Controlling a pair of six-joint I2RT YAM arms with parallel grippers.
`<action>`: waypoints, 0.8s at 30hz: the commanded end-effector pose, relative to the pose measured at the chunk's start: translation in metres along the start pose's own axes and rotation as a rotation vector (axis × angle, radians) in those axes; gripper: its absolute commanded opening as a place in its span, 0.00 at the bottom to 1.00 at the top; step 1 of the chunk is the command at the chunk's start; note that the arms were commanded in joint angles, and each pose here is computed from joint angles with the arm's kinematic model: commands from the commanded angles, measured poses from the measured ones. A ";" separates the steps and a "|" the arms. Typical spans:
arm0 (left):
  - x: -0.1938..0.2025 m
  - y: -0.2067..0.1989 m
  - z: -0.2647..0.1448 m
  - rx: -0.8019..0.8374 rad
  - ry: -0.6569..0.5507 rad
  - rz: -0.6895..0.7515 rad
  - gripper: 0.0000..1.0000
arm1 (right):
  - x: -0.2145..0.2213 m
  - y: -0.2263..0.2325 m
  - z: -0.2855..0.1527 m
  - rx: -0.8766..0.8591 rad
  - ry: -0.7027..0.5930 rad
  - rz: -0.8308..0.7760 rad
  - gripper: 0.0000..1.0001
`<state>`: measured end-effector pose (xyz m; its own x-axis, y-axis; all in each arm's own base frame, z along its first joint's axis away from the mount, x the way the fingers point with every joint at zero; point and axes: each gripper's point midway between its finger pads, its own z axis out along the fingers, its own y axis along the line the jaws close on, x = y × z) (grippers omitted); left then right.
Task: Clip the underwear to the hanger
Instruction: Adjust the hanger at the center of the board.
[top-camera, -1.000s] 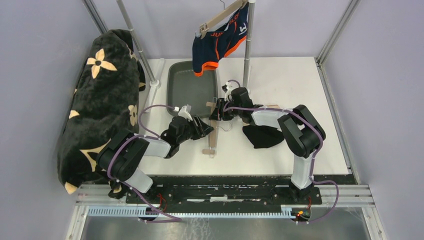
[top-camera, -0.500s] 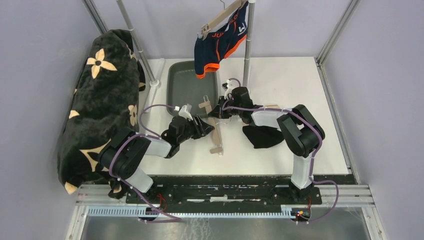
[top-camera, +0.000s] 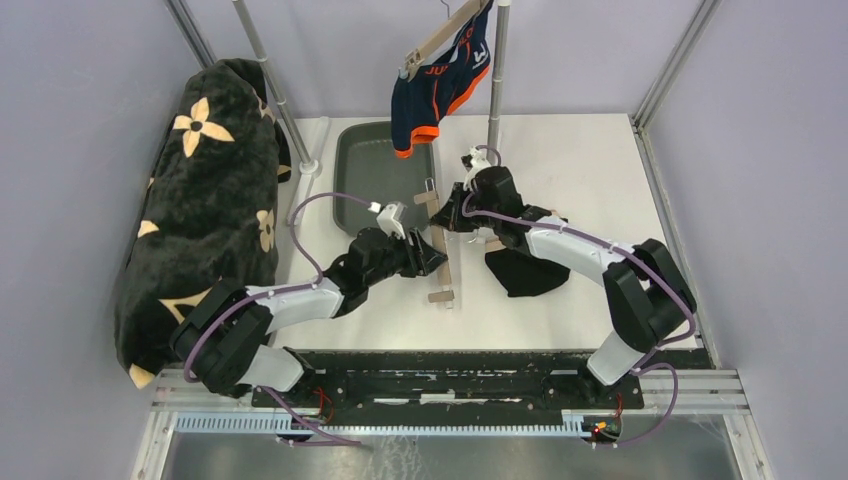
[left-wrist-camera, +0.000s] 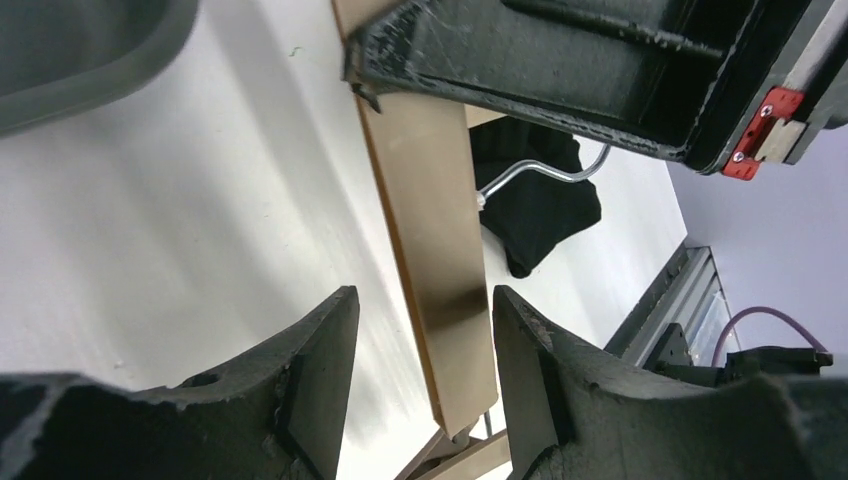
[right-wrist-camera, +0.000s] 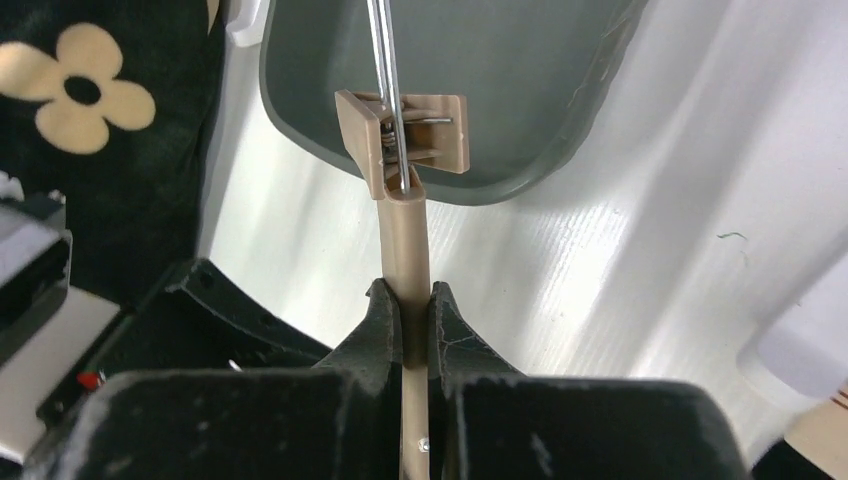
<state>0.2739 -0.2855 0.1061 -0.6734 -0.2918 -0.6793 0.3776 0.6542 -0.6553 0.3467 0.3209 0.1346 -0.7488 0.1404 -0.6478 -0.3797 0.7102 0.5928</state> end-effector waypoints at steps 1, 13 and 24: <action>-0.010 -0.016 0.000 -0.029 -0.005 0.127 0.59 | -0.030 0.009 -0.021 0.125 -0.076 -0.014 0.01; -0.003 -0.032 0.008 -0.180 -0.006 0.272 0.59 | -0.039 0.010 -0.036 0.321 -0.105 -0.004 0.01; 0.008 -0.033 0.028 -0.275 -0.005 0.296 0.51 | -0.038 0.012 -0.040 0.364 -0.118 -0.007 0.01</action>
<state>0.2606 -0.3295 0.0998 -0.6144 -0.0549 -0.7871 0.3988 0.8392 -0.3699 0.3390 0.2937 0.1466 -0.7358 0.1368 -0.6632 -0.1557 0.9190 0.3623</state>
